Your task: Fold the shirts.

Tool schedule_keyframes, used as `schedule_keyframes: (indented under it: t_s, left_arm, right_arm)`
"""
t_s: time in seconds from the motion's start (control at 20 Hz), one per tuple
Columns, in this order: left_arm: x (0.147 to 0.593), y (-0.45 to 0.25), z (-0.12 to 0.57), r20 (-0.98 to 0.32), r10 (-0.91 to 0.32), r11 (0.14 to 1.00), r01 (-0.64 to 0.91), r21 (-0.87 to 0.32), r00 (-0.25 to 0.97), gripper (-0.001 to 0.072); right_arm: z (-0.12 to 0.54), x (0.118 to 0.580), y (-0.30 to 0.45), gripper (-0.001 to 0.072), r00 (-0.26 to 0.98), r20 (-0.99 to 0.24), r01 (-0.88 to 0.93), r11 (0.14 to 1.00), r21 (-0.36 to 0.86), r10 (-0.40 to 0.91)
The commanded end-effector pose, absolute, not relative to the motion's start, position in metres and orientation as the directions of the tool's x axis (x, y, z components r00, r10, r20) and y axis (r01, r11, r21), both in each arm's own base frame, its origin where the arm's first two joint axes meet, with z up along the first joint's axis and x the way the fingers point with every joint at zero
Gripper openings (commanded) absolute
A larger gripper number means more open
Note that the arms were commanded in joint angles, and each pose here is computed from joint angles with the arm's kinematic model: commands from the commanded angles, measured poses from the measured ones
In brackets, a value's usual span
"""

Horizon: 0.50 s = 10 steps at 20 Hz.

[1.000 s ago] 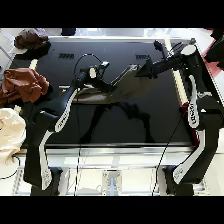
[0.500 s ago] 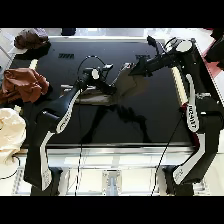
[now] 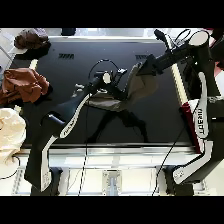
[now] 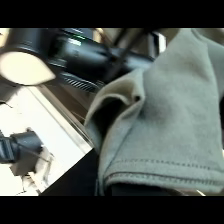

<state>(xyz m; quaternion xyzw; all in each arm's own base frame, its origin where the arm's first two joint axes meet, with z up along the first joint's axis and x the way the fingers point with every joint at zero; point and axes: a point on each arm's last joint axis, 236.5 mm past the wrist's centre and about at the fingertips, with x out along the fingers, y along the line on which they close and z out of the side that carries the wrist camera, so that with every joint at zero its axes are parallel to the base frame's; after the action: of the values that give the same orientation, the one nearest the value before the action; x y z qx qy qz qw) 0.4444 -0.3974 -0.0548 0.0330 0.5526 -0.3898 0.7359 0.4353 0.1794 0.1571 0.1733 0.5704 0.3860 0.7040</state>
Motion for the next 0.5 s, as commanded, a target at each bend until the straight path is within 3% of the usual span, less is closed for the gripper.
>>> schedule_keyframes:
  t_s: [0.0, 0.2, 0.45]
  left_arm:
    - [0.464, -0.37, -0.026, -0.854, -0.491, 0.722, 0.628, -0.288, 0.173, 0.0008]
    - [0.507, -0.273, 0.011, -0.888, -0.338, 0.818, 0.564, -0.113, 0.312, 0.0008]
    - [0.541, -0.182, 0.071, -0.841, -0.297, 0.907, 0.408, -0.1, 0.453, 0.0008]
  right_arm:
    - [0.153, 0.429, 0.166, 0.0023, 0.05, -0.721, -0.317, 0.696, 0.644, 0.691]
    - [0.152, 0.437, 0.179, 0.0022, 0.083, -0.723, -0.288, 0.711, 0.642, 0.686]
    - [0.151, 0.465, 0.259, 0.0021, 0.185, -0.656, -0.367, 0.671, 0.645, 0.732]
